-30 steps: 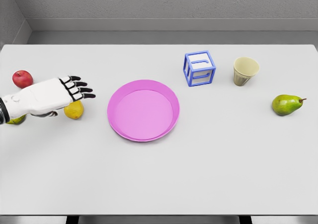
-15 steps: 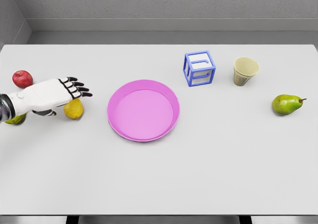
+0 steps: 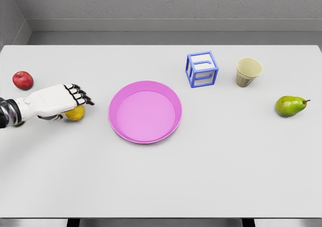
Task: Put the lemon on the plate with left arm
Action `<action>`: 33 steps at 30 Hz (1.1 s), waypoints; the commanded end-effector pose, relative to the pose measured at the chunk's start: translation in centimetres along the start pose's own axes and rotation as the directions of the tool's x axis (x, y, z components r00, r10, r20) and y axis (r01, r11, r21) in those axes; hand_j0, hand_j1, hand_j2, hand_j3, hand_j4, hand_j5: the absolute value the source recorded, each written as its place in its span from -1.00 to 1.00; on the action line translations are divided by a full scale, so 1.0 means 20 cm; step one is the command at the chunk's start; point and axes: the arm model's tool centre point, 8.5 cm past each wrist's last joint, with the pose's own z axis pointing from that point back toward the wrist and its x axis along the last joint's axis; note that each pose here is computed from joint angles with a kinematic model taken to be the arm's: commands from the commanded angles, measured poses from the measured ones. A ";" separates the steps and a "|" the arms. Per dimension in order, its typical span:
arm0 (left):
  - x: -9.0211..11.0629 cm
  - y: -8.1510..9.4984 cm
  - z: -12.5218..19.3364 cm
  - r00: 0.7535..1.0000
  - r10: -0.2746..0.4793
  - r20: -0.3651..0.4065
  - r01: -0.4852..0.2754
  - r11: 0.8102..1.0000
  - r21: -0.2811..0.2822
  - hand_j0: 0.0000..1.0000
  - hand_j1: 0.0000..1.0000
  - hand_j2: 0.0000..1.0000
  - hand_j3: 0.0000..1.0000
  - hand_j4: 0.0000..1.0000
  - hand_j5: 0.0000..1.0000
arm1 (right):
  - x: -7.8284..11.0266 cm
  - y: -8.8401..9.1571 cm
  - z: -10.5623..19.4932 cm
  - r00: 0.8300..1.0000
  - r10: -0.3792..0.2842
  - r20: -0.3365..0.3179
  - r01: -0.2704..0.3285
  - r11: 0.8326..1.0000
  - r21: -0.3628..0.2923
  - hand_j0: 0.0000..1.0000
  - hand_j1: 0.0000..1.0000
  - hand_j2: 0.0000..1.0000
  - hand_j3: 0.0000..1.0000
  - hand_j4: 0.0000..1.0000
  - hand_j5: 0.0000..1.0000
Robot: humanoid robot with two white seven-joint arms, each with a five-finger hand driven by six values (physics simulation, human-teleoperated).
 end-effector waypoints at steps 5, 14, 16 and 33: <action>0.02 -0.03 -0.01 1.000 -0.001 0.015 0.001 1.000 -0.020 0.54 0.54 0.54 0.54 0.54 0.54 | 0.00 0.00 0.00 1.000 0.000 0.000 0.000 1.000 0.000 1.00 1.00 1.00 1.00 1.00 1.00; -0.01 -0.03 0.03 1.000 -0.019 0.001 0.019 0.999 -0.043 -0.07 -0.07 -0.07 -0.07 -0.07 -0.07 | 0.00 0.00 0.00 1.000 0.000 0.000 0.000 1.000 0.000 1.00 1.00 1.00 1.00 1.00 1.00; -0.01 -0.03 0.03 1.000 -0.019 0.001 0.019 0.999 -0.040 -0.13 -0.13 -0.13 -0.13 -0.13 -0.13 | 0.00 0.00 0.00 1.000 0.000 0.000 0.000 1.000 0.000 1.00 1.00 1.00 1.00 1.00 1.00; 0.03 0.24 -0.05 0.998 0.009 0.055 -0.017 0.989 0.145 -0.20 -0.20 -0.20 -0.20 -0.20 -0.20 | 0.00 0.00 0.00 1.000 0.000 0.000 0.000 1.000 0.000 1.00 1.00 1.00 1.00 1.00 1.00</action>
